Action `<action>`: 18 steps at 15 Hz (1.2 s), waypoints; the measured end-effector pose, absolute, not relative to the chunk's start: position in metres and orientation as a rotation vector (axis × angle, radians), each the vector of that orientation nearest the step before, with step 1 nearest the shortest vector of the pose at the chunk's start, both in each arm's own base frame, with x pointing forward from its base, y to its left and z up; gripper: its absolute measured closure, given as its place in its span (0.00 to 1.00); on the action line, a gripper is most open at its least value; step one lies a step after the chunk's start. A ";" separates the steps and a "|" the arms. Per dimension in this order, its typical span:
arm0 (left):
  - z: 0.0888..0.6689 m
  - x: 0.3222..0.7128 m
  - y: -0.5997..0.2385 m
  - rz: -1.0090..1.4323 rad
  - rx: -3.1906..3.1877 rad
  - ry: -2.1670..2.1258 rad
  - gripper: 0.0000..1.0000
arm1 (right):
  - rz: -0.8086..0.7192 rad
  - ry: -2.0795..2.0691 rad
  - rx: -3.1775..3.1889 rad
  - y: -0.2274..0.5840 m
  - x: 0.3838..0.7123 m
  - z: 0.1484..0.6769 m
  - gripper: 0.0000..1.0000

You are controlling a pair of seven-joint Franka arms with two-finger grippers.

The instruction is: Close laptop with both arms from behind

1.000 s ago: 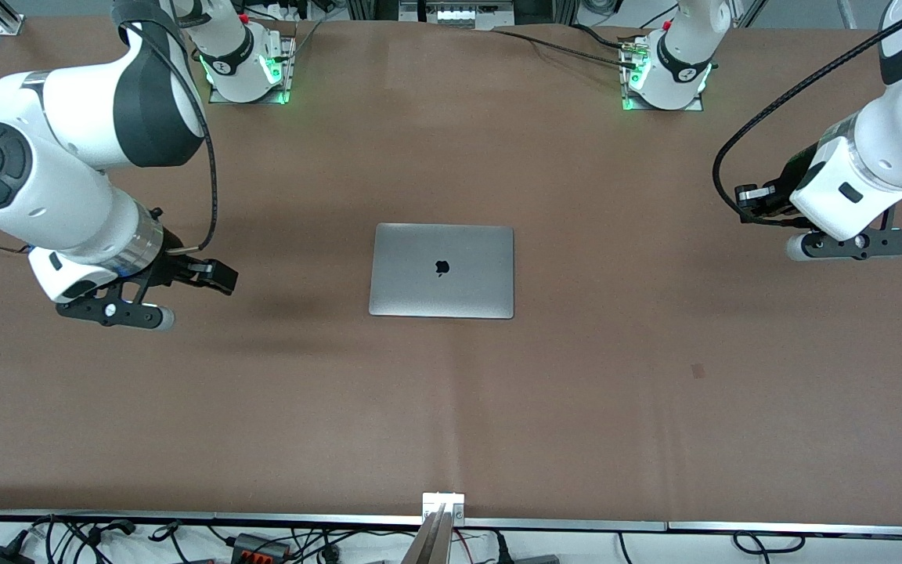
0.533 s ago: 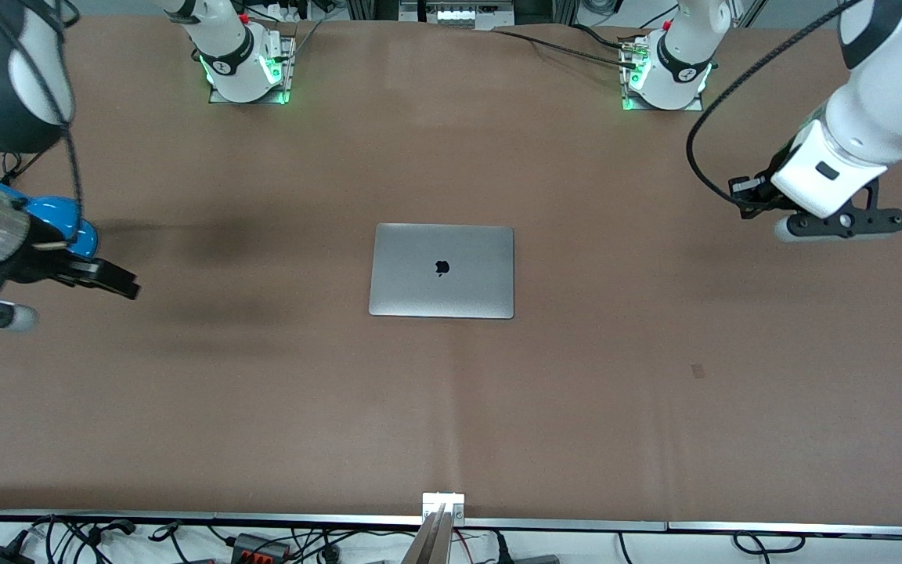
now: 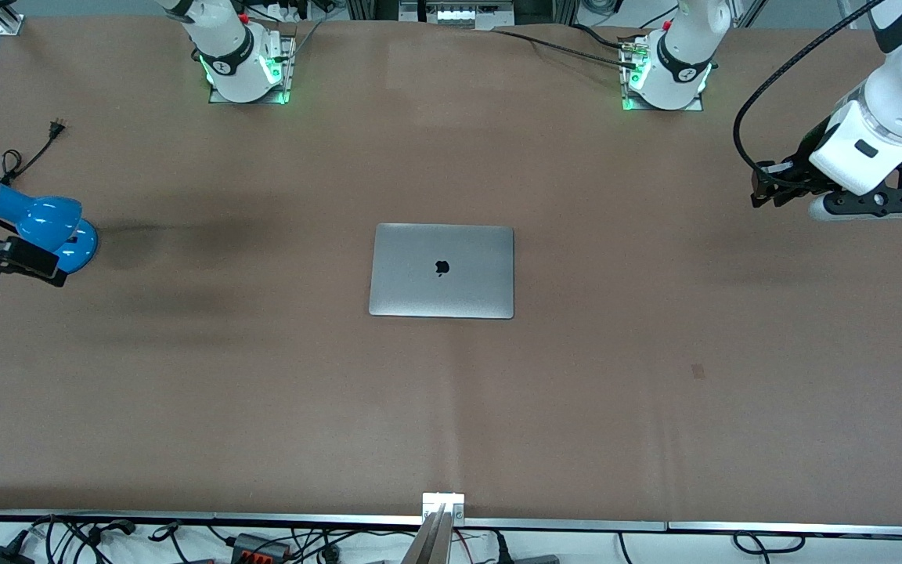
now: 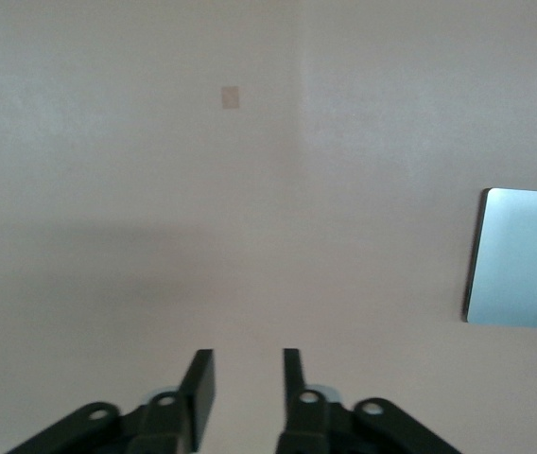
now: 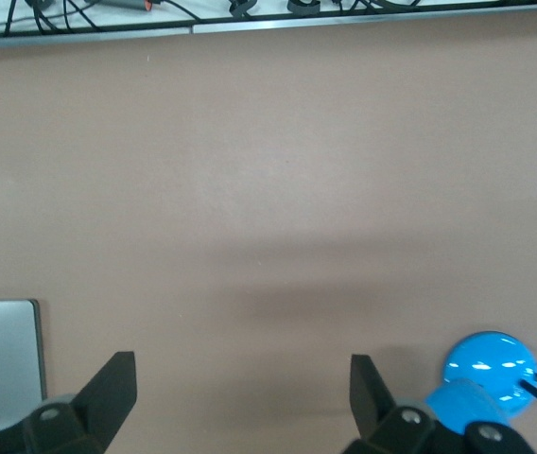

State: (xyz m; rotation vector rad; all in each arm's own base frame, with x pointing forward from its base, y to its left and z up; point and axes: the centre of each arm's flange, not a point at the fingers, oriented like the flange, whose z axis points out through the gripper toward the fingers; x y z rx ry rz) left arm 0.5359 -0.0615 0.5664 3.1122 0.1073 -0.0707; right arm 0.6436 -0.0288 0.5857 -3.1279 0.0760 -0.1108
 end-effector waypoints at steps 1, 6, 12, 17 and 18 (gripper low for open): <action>0.567 0.537 -0.063 -0.056 3.111 0.103 0.49 | -0.102 0.058 -3.136 -0.029 0.638 0.591 0.00; 0.566 0.540 -0.048 -0.048 3.106 0.146 0.03 | -0.078 0.036 -3.155 -0.029 0.610 0.582 0.00; 0.566 0.536 -0.046 -0.087 3.109 0.149 0.00 | -0.053 0.027 -3.154 -0.028 0.571 0.573 0.00; 0.573 0.533 -0.047 -0.121 3.110 0.146 0.00 | -0.073 0.014 -3.158 -0.025 0.569 0.577 0.00; 0.573 0.533 -0.047 -0.127 3.110 0.145 0.00 | -0.075 0.009 -3.158 -0.023 0.569 0.577 0.00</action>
